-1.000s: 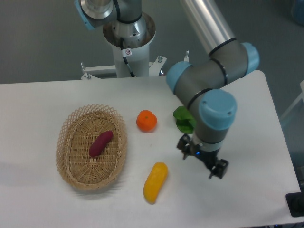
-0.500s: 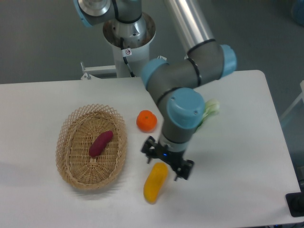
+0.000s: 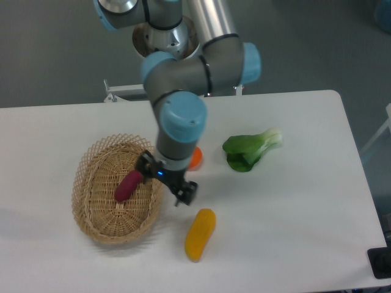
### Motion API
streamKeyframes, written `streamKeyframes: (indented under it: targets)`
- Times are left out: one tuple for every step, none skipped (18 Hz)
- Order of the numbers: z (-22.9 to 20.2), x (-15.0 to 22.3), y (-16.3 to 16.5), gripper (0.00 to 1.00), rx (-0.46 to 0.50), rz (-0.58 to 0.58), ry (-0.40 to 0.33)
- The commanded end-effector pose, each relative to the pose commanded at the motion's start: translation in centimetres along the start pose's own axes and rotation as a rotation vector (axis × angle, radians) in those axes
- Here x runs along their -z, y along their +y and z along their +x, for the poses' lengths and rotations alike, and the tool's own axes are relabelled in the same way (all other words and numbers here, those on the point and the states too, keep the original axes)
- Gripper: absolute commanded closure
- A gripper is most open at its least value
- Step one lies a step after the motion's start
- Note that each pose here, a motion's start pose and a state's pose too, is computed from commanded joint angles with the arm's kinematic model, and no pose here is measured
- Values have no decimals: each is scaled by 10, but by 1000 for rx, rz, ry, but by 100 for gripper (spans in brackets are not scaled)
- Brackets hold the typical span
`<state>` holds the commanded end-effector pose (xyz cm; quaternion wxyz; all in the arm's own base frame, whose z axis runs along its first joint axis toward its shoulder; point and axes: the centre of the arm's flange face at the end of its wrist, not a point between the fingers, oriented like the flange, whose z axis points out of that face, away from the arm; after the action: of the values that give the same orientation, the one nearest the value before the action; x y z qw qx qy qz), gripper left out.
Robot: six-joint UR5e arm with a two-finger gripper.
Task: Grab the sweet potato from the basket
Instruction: 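Move the gripper over the wicker basket above the purple sweet potato, then lower the gripper onto the purple sweet potato and close it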
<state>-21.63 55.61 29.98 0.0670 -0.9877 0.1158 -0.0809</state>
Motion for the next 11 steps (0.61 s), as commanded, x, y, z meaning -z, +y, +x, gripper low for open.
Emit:
streamKeyframes:
  targets:
    - [6,-4,-2,0,25,-4,4]
    - [11,-10,-6,0,42,-6,4]
    - [11,-14,-8,0,58,2,-4]
    - [12,-21,-8,0,67,9,-12]
    - [16,-28,-6,0,70,19,-21]
    - [23,-37,-7,0,64,29,-31]
    - [29,-46,-5,0,66,33,-37]
    - [32,-53,-2,0,72,35,-39]
    - [32,-58,1,0,78,33,-39]
    - [32,-60,1,0,81,31,-37]
    - [32,-61,1,0,83,29,-34]
